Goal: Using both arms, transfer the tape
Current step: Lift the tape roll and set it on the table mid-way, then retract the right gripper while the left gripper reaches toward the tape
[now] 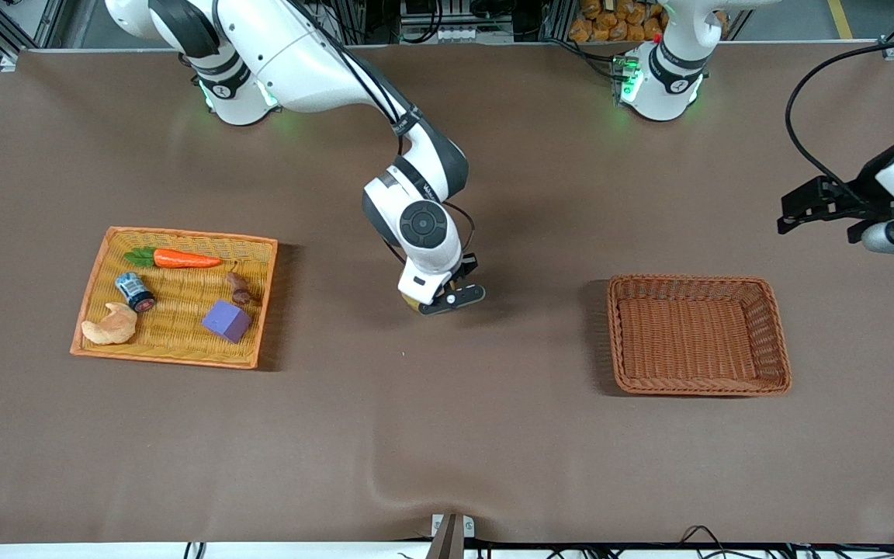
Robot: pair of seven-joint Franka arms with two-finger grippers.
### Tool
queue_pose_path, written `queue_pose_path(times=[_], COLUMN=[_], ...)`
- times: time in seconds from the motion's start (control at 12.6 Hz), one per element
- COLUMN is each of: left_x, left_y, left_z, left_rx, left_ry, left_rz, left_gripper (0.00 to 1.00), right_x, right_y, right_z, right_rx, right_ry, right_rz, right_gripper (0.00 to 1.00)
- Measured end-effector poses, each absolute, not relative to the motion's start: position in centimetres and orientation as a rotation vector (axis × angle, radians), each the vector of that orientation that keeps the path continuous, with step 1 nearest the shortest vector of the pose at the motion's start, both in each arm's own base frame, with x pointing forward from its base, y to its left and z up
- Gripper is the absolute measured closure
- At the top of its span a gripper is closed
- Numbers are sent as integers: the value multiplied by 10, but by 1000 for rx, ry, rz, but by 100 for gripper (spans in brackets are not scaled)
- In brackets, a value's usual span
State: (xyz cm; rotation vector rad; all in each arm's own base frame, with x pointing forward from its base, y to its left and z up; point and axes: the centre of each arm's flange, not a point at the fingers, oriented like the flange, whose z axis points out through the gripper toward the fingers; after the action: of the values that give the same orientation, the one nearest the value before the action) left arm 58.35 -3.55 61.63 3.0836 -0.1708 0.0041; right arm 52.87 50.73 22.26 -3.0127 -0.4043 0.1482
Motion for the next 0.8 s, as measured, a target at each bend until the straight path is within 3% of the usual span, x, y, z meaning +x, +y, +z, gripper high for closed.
queue_pose_path(times=[0.32, 0.48, 0.56, 0.8], left_x=[599, 606, 606, 594], left_y=[-38, -37, -38, -53], left_z=[568, 551, 552, 562], left_rx=[3075, 3071, 3069, 3056], left_ry=[-175, -171, -174, -220], left_rz=[-138, -175, -176, -253], left_gripper=[0, 0, 0, 0], right_x=[546, 570, 589, 626], right_y=[504, 472, 440, 331], right_z=[263, 321, 359, 451], right_rx=[-3005, -3015, -3013, -3006], right_ry=[-381, -317, -254, -85], right_rz=[99, 91, 79, 61], right_gripper=[28, 6, 0, 0])
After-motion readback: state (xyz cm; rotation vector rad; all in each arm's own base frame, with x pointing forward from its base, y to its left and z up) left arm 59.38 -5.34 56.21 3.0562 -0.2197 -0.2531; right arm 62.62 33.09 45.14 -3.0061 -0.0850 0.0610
